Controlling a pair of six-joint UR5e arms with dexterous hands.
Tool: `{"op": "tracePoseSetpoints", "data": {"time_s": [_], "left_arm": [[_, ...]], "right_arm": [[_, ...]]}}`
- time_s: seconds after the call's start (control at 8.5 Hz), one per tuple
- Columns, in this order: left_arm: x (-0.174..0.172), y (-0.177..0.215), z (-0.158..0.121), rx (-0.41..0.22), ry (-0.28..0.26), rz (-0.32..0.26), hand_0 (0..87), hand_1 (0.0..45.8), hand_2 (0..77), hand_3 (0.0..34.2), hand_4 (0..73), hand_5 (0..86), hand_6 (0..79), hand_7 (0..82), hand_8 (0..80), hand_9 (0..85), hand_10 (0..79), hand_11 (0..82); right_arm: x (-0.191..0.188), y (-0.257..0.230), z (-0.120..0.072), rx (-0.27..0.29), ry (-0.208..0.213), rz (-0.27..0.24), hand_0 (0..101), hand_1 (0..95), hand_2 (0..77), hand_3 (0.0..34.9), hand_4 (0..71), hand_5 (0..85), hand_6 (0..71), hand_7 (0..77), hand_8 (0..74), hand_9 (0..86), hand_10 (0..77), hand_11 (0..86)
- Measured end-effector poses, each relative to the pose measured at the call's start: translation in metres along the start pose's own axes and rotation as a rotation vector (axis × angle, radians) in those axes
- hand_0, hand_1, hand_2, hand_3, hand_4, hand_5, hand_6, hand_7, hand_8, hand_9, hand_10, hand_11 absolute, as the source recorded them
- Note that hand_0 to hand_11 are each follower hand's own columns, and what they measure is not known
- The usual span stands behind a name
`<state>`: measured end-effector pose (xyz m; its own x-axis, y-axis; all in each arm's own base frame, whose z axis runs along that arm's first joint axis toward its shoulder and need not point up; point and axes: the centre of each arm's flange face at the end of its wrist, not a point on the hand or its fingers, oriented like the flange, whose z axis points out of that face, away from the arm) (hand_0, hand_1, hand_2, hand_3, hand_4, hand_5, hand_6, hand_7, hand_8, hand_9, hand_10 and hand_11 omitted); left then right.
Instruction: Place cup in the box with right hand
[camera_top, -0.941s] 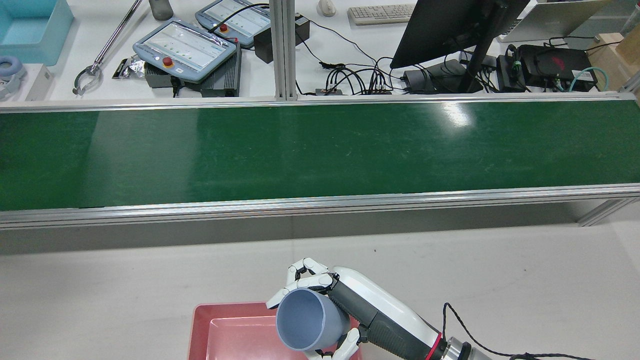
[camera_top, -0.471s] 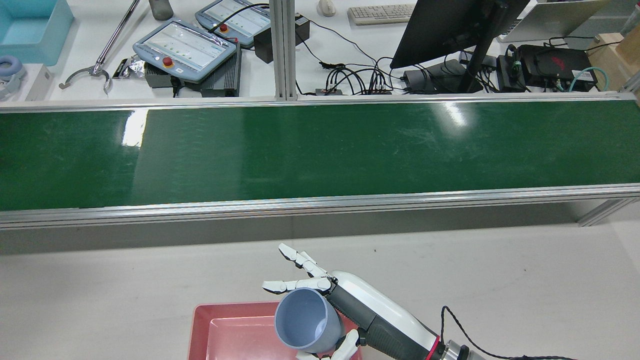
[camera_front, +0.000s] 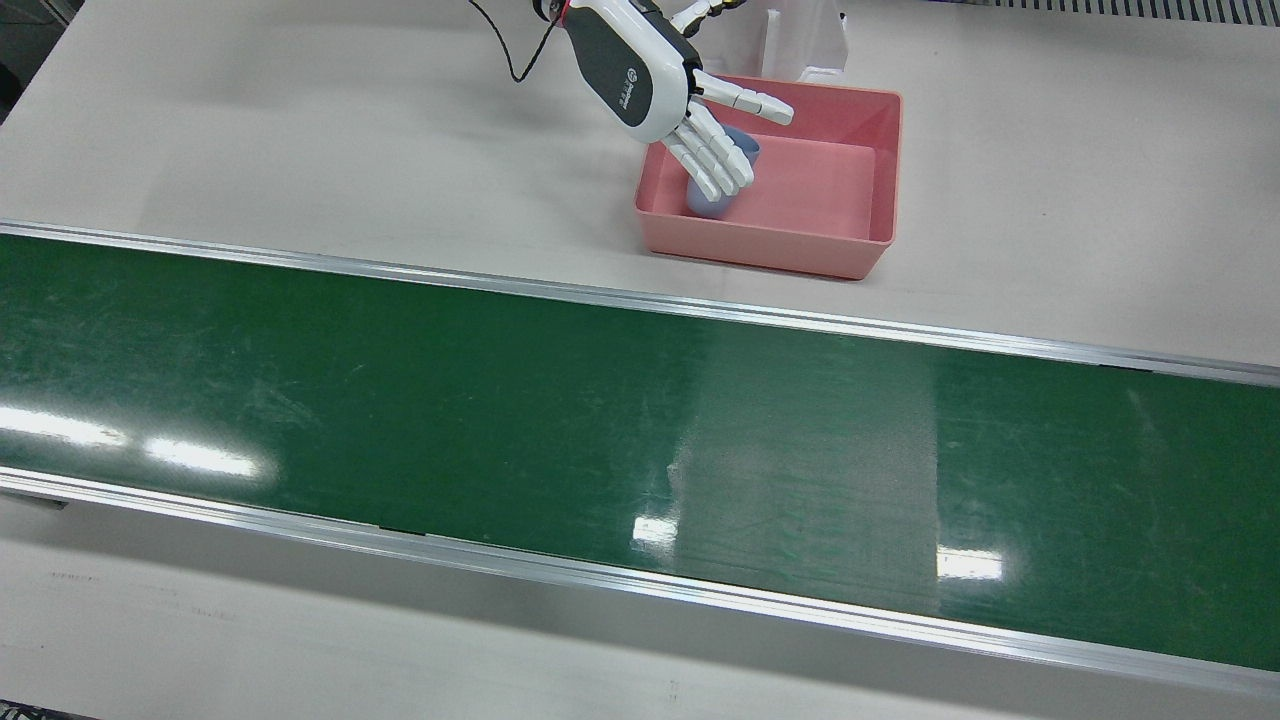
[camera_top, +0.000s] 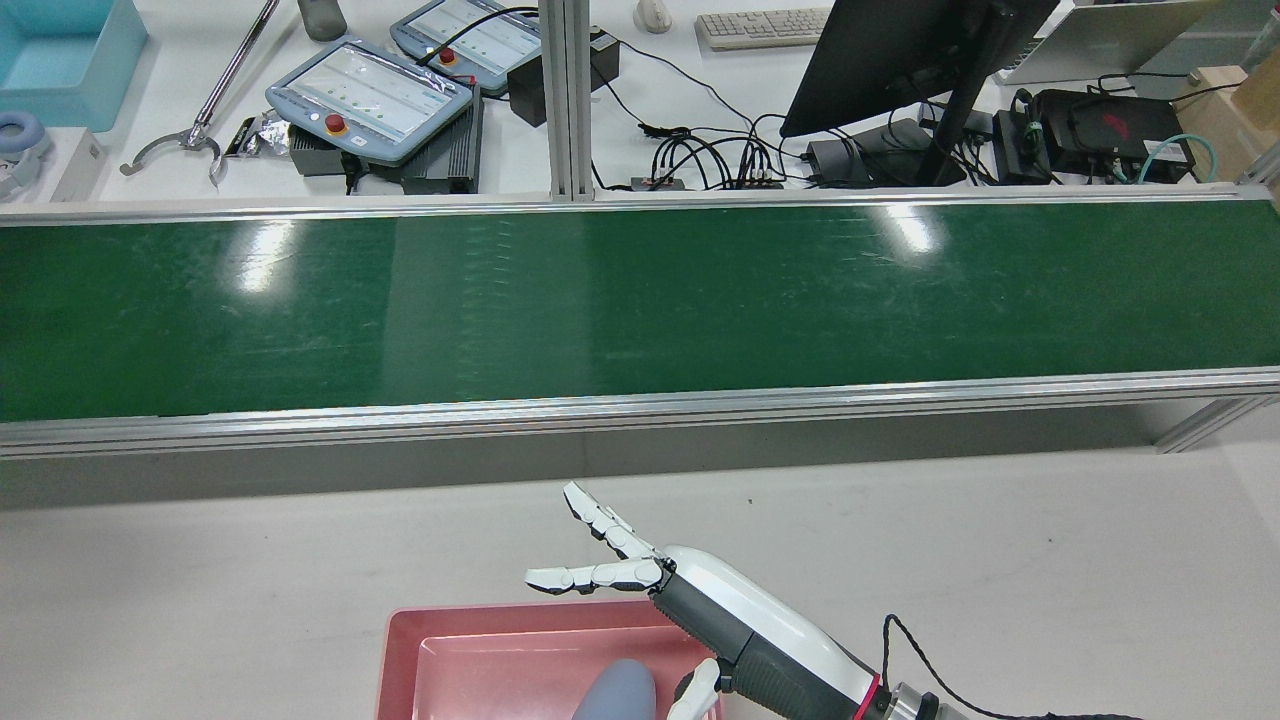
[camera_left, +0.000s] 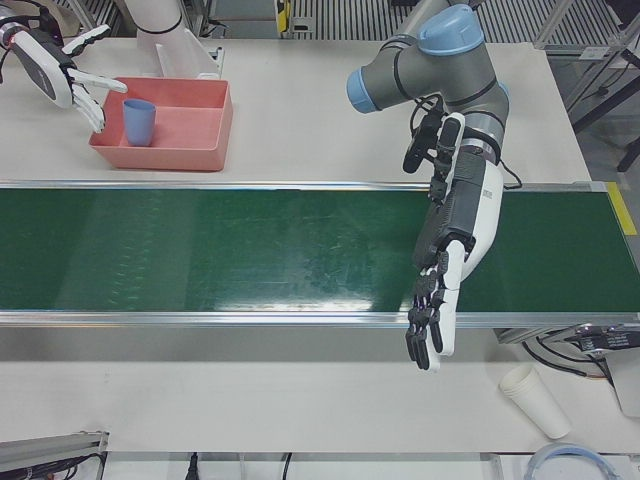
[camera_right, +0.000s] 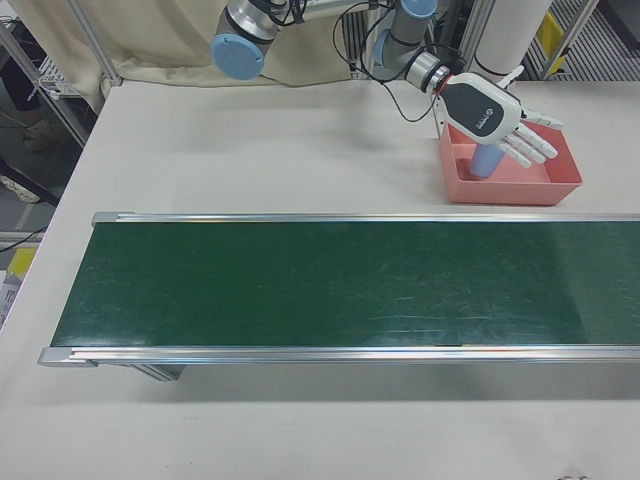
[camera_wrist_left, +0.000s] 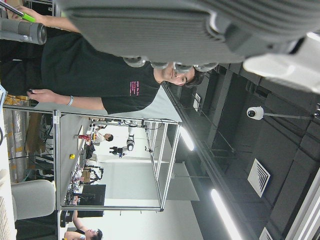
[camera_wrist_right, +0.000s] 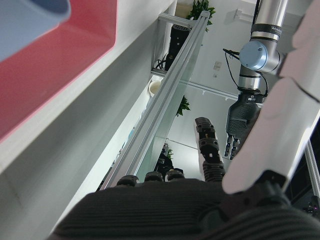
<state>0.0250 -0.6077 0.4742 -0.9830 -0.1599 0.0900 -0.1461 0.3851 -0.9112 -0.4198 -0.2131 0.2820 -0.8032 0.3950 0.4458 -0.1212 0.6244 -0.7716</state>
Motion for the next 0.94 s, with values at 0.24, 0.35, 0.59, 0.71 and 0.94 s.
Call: {"op": "tracePoseSetpoints", "data": {"time_s": [0.24, 0.35, 0.59, 0.71, 0.94], "left_arm": [[0.000, 0.000, 0.000, 0.000, 0.001, 0.000, 0.0, 0.5, 0.0, 0.0, 1.1, 0.0, 0.0, 0.0, 0.0, 0.0, 0.0, 0.0], [0.001, 0.000, 0.000, 0.000, 0.001, 0.000, 0.0, 0.5, 0.0, 0.0, 1.1, 0.0, 0.0, 0.0, 0.0, 0.0, 0.0, 0.0], [0.000, 0.000, 0.000, 0.000, 0.001, 0.000, 0.0, 0.5, 0.0, 0.0, 1.1, 0.0, 0.0, 0.0, 0.0, 0.0, 0.0, 0.0], [0.001, 0.000, 0.000, 0.000, 0.001, 0.000, 0.0, 0.5, 0.0, 0.0, 1.1, 0.0, 0.0, 0.0, 0.0, 0.0, 0.0, 0.0], [0.001, 0.000, 0.000, 0.000, 0.001, 0.000, 0.0, 0.5, 0.0, 0.0, 1.1, 0.5, 0.0, 0.0, 0.0, 0.0, 0.0, 0.0]], "right_arm": [[0.002, 0.000, -0.001, 0.000, 0.004, 0.001, 49, 6.5, 1.6, 0.0, 9.8, 2.2, 0.5, 1.1, 0.5, 0.5, 0.0, 0.5], [0.003, 0.001, -0.001, 0.000, 0.005, 0.003, 49, 7.1, 1.6, 0.0, 8.2, 2.7, 0.5, 1.1, 0.5, 0.5, 0.0, 0.5], [-0.007, -0.003, 0.002, 0.005, -0.015, 0.011, 48, 5.4, 1.1, 0.0, 9.8, 2.7, 0.5, 1.1, 0.5, 0.5, 0.0, 0.5], [-0.029, -0.020, 0.009, 0.030, -0.060, -0.001, 48, 10.4, 1.1, 0.0, 9.8, 2.7, 1.6, 1.1, 0.5, 0.5, 0.0, 1.1], [-0.111, -0.105, 0.012, 0.162, -0.202, -0.076, 49, 13.1, 1.6, 0.0, 10.4, 2.7, 2.2, 7.1, 0.0, 0.5, 0.5, 0.5]]}}
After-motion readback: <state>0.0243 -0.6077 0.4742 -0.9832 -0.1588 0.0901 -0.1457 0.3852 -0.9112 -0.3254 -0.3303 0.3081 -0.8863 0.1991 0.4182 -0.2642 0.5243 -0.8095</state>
